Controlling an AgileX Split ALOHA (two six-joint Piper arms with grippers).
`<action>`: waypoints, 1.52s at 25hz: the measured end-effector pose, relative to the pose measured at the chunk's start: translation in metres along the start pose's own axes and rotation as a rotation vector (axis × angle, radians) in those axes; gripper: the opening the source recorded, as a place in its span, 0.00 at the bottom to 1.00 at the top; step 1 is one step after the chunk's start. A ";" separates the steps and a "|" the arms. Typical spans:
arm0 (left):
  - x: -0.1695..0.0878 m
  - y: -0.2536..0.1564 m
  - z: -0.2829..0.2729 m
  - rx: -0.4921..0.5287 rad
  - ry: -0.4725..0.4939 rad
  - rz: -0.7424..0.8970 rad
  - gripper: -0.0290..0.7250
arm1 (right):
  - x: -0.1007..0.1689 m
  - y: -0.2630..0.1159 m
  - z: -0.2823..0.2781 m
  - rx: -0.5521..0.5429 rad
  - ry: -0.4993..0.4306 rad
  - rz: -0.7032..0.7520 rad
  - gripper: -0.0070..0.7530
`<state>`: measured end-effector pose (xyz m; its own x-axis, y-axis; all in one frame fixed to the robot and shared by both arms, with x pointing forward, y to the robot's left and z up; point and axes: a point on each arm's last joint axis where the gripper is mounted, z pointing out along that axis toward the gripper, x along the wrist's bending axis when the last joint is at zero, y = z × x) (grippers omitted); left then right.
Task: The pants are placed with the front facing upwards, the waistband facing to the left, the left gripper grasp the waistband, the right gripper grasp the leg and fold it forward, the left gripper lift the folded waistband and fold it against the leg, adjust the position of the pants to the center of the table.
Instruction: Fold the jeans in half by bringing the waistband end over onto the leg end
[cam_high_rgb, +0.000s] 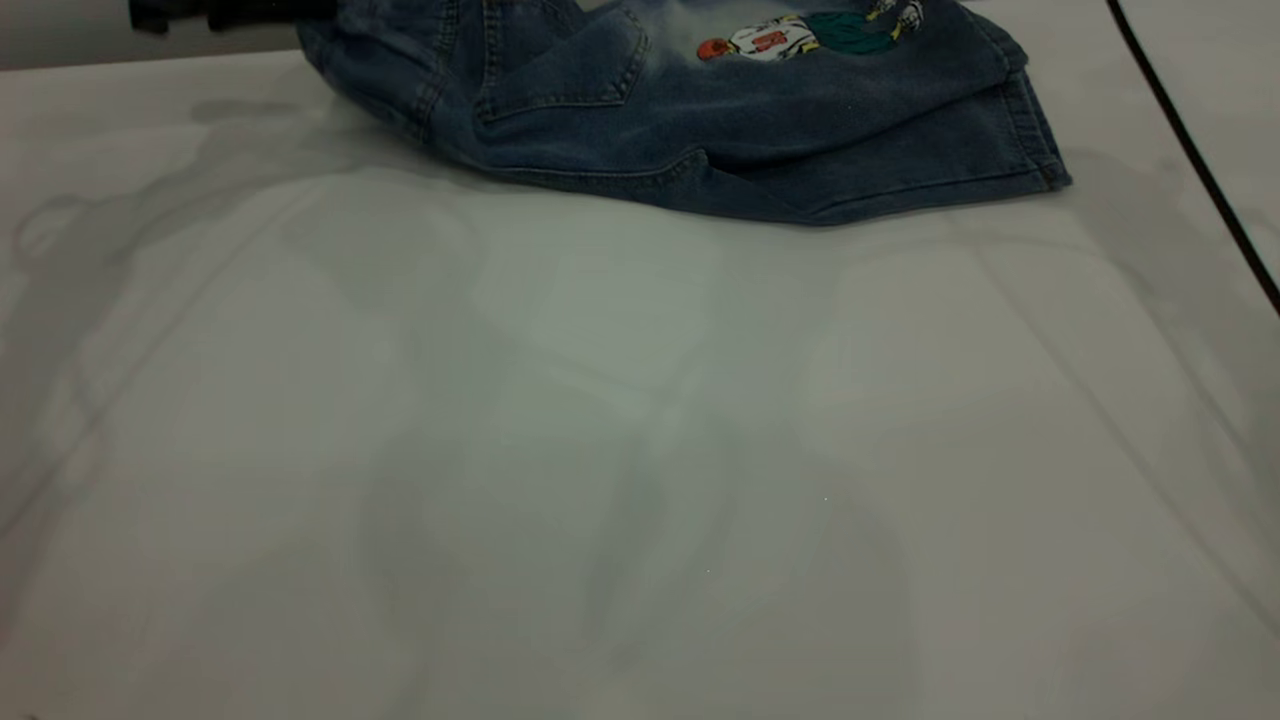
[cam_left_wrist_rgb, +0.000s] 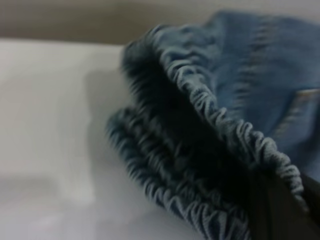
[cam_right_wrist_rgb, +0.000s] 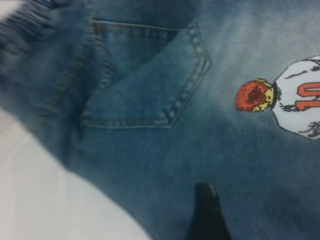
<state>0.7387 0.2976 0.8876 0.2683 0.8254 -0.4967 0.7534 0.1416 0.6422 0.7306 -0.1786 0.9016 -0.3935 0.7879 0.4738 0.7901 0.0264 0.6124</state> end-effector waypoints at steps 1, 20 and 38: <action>-0.005 0.004 -0.004 0.002 -0.013 0.015 0.12 | 0.002 0.000 0.004 0.001 -0.002 0.005 0.57; -0.055 0.021 -0.062 0.228 -0.097 0.156 0.12 | 0.059 -0.022 0.055 0.062 0.044 -0.049 0.57; -0.105 0.033 -0.074 0.214 -0.155 0.224 0.12 | 0.087 -0.081 0.109 0.223 0.047 -0.150 0.57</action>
<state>0.6909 0.2566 1.0044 0.5168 0.7279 -0.4507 0.7699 -0.1649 0.6165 0.6836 -0.0454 0.8246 -0.5315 0.7353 0.4205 0.8031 0.2797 0.5261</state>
